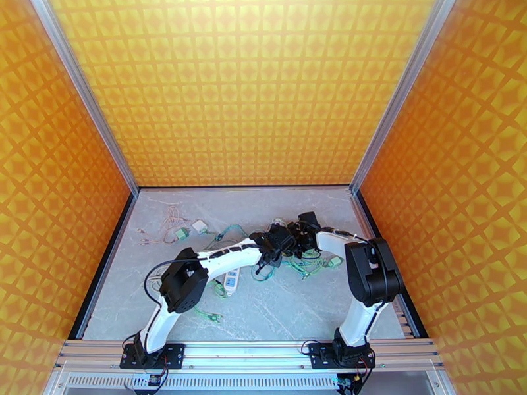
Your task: Pull the plug off the socket
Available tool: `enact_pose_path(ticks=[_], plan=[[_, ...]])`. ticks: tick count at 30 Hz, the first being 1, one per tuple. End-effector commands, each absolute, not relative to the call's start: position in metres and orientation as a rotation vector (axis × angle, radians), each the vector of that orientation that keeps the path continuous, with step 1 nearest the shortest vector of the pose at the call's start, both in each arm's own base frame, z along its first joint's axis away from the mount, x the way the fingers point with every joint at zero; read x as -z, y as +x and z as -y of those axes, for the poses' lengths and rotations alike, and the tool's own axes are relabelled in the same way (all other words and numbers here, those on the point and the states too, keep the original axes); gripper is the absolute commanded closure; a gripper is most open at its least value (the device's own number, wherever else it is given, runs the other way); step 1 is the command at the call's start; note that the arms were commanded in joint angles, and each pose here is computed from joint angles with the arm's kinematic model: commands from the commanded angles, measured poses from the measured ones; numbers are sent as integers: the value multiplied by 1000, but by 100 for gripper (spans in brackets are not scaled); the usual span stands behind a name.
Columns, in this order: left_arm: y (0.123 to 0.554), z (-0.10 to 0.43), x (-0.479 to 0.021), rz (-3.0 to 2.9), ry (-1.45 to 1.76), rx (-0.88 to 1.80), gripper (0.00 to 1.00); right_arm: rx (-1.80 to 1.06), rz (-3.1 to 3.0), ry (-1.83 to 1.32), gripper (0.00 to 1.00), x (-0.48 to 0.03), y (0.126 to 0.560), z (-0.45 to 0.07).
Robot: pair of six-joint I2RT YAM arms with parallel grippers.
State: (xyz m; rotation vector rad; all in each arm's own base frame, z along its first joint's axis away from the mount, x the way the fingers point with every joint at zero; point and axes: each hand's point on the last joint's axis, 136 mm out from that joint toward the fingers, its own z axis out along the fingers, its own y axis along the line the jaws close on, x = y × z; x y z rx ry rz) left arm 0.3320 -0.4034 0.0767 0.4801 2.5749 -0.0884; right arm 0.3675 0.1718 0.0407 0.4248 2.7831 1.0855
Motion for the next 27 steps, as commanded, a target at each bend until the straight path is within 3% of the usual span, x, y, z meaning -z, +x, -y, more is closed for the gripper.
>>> enact_pose_path(ticks=[1, 9, 27], plan=[[329, 423, -105, -2527, 487, 188, 92, -749, -3030, 598, 100, 23, 322, -138], [349, 398, -122, -2564, 252, 435, 94, -751, -3028, 599, 100, 23, 322, -138], [326, 436, -102, -2550, 572, 128, 96, -749, -3028, 600, 100, 23, 322, -138]])
